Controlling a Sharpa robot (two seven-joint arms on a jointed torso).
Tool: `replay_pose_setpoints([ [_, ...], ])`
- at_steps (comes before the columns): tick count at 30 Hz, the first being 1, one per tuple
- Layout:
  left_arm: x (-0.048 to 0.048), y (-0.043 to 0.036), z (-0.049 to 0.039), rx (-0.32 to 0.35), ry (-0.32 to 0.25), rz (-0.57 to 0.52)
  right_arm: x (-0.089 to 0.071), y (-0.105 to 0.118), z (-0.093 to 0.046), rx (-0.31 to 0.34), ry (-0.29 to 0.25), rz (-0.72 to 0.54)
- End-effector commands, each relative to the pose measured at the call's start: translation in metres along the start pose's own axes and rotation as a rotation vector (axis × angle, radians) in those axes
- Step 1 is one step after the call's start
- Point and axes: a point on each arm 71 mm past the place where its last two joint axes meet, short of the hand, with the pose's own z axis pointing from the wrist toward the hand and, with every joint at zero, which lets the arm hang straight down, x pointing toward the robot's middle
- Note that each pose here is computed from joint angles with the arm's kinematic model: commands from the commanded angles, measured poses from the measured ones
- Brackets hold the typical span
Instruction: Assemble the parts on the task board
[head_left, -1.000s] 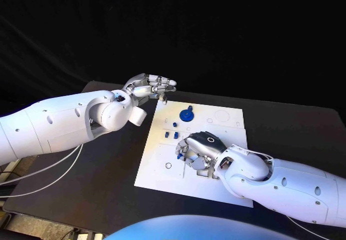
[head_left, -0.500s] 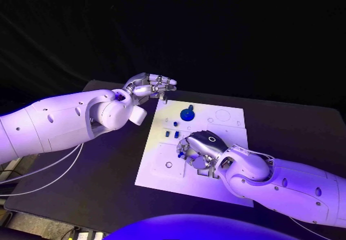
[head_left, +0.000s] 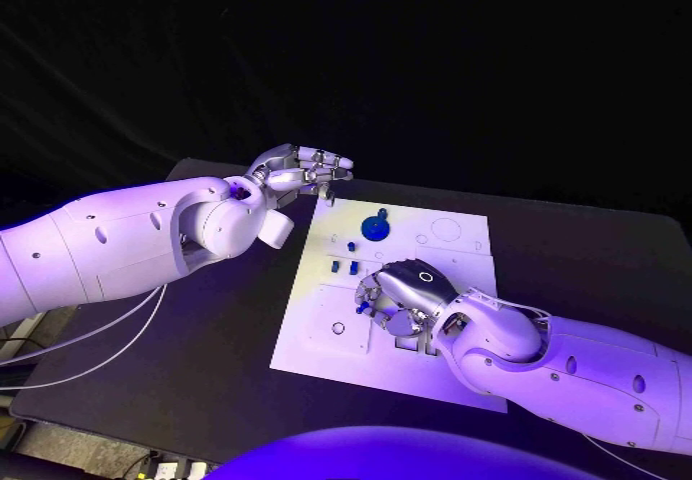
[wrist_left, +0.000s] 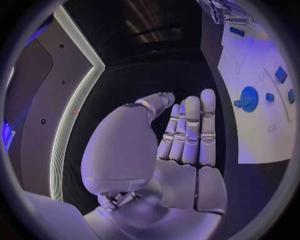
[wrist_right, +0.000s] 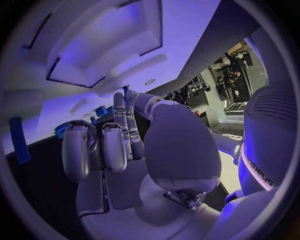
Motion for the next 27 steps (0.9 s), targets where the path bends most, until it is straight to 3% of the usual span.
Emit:
replay_pose_setpoints([
  [1, 0.0018, -0.0010, 0.0004, 0.002, 0.015, -0.009, 0.0015, 0.0008, 0.0002, -0.001, 0.016, -0.018],
  [15, 0.0023, -0.0008, 0.0004, -0.002, 0.019, -0.010, 0.0077, 0.0047, 0.0057, 0.007, 0.089, -0.072],
  [27, 0.0020, -0.0004, 0.0002, -0.009, 0.021, -0.009, 0.0073, 0.0080, 0.0078, 0.001, 0.082, -0.079],
])
